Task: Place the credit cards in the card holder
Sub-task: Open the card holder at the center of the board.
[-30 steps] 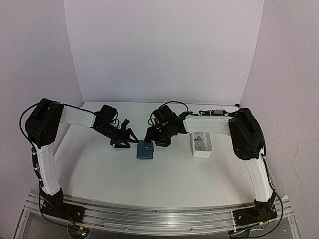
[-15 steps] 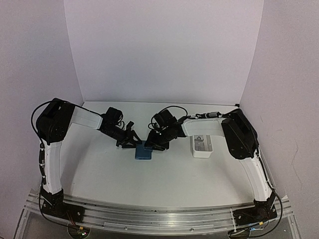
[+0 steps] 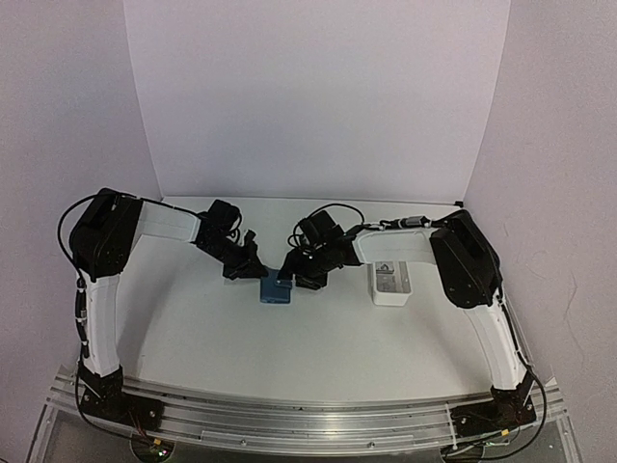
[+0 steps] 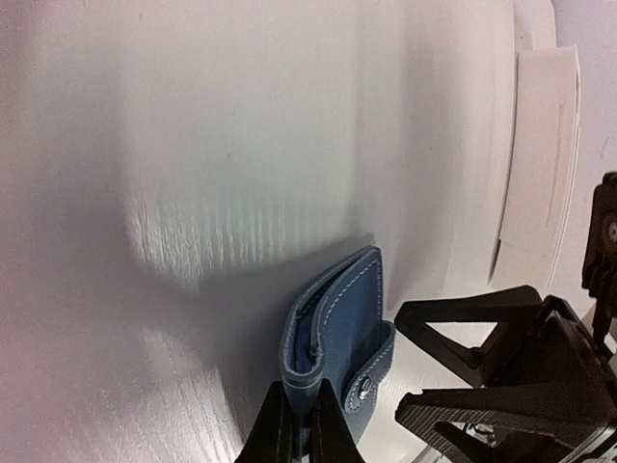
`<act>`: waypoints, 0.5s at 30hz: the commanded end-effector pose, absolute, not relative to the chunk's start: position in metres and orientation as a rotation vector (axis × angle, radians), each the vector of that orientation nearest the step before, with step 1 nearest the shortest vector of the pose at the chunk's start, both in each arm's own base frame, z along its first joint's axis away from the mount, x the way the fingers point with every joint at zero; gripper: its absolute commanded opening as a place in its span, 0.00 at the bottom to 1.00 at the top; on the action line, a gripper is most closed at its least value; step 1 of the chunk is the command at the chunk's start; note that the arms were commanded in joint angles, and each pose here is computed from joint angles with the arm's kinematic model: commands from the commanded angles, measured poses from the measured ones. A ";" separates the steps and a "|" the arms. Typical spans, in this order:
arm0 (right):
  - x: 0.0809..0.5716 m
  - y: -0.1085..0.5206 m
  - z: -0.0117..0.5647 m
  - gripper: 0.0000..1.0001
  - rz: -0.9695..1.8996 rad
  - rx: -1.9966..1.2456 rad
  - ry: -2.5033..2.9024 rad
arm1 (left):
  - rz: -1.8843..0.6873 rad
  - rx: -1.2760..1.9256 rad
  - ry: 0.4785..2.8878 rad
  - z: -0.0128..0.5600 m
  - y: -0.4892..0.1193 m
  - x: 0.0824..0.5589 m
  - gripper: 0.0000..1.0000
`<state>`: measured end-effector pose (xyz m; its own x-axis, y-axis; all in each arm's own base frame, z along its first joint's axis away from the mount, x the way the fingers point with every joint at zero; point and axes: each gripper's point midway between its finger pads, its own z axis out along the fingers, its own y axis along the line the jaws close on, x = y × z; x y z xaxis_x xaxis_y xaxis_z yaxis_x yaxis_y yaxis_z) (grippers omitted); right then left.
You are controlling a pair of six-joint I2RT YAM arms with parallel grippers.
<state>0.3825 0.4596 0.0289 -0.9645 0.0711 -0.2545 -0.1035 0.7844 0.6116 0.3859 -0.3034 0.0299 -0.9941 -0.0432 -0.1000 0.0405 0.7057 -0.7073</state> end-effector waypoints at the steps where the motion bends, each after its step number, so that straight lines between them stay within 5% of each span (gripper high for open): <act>1: 0.401 0.453 0.105 0.55 0.875 -0.020 2.509 | -0.880 -0.097 2.729 0.086 -0.286 0.413 0.00; 8: 0.396 0.478 0.135 0.54 0.887 -0.163 2.425 | -0.829 -0.067 2.721 0.108 -0.296 0.399 0.00; 15: 0.395 0.497 0.113 0.38 0.945 -0.187 2.473 | -0.822 -0.063 2.719 0.109 -0.300 0.400 0.00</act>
